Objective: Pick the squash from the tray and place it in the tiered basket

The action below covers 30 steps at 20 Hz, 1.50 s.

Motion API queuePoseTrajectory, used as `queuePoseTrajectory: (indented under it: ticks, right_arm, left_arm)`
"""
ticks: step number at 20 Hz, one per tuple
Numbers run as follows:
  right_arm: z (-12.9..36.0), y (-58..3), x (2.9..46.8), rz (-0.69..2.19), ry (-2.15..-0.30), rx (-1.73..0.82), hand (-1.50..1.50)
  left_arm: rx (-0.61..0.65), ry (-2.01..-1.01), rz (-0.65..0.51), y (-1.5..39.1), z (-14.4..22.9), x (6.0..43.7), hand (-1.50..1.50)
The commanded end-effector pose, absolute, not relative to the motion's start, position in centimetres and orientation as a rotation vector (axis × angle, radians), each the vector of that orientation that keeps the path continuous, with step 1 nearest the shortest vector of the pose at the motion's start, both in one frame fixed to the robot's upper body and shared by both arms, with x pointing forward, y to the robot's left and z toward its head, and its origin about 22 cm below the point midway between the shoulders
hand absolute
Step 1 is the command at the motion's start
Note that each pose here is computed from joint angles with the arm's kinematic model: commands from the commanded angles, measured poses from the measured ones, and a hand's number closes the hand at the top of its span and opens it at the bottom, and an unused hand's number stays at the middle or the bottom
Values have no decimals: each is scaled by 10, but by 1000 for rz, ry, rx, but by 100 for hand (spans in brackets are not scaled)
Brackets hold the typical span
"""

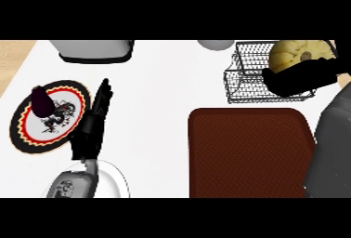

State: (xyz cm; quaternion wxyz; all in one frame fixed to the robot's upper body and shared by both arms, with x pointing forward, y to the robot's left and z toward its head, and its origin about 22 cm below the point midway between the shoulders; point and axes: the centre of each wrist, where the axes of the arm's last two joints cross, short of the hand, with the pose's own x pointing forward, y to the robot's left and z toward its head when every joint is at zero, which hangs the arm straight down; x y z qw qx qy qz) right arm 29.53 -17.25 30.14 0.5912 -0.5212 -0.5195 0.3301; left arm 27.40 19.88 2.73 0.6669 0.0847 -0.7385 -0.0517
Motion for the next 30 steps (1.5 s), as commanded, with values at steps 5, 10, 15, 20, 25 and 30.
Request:
queuePoseTrajectory:
  ticks: [5, 10, 15, 20, 25, 30]
  right_arm:
    - [303, -202, 345, 728, -1132, -1310, 150]
    - [273, -220, 366, 756, -1126, -1353, 150]
    - [266, -256, 393, 768, -1077, -1377, 150]
    - [237, -267, 393, 475, -1095, -1174, -150]
    - [241, -281, 399, 422, -1205, -1035, -150]
    - [241, -292, 394, 162, -1334, -1002, -150]
  left_arm:
    - [164, -1661, -122, 201, 35, 271, 0]
    - [179, -1658, -107, 194, 19, 269, 0]
    - [188, -1679, -109, 191, 51, 289, 0]
    - [166, -1668, -137, 204, 30, 270, 0]
    - [209, -1681, -105, 209, 42, 283, 0]
    - [168, -1667, -98, 192, 33, 274, 0]
